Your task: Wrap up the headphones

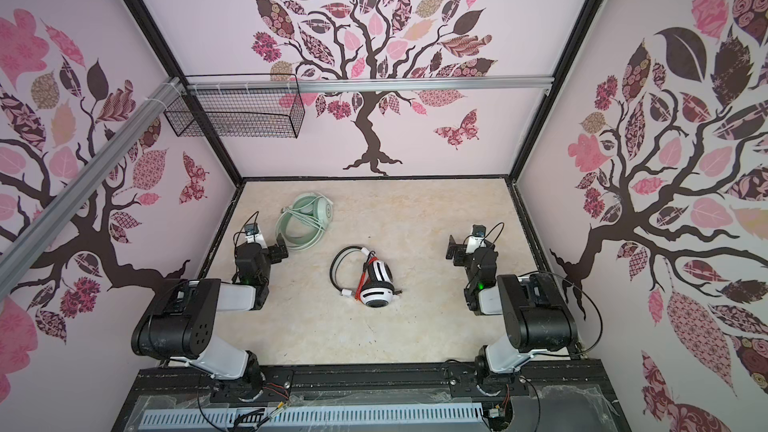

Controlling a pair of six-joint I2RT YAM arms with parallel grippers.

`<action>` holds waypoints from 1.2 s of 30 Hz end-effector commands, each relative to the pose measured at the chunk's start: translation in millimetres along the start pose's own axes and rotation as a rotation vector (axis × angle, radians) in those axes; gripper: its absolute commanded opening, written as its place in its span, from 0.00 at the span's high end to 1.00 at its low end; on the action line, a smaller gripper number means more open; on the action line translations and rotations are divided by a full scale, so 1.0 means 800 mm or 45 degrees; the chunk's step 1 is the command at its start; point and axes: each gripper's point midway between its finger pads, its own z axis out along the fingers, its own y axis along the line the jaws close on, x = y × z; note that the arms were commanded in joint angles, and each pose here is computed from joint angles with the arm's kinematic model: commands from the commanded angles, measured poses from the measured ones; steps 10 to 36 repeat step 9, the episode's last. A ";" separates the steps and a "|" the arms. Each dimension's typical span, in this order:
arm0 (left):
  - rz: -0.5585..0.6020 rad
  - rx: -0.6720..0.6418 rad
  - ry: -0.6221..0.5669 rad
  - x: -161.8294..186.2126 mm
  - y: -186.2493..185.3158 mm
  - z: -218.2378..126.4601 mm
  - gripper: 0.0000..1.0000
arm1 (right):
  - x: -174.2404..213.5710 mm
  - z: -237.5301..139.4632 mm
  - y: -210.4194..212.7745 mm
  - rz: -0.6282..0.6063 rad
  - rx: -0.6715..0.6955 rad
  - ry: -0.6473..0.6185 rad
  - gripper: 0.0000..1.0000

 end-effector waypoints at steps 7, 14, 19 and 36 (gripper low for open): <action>-0.001 0.007 0.000 0.001 -0.001 -0.004 0.03 | -0.004 0.001 0.003 0.007 -0.012 -0.002 0.01; -0.002 0.007 -0.001 0.001 -0.001 -0.004 0.03 | -0.005 0.001 0.002 0.008 -0.011 -0.010 0.00; -0.002 0.007 -0.001 0.001 -0.001 -0.004 0.03 | -0.005 0.001 0.002 0.008 -0.011 -0.010 0.00; -0.002 0.007 -0.001 0.001 -0.001 -0.004 0.03 | -0.005 0.001 0.002 0.008 -0.011 -0.010 0.00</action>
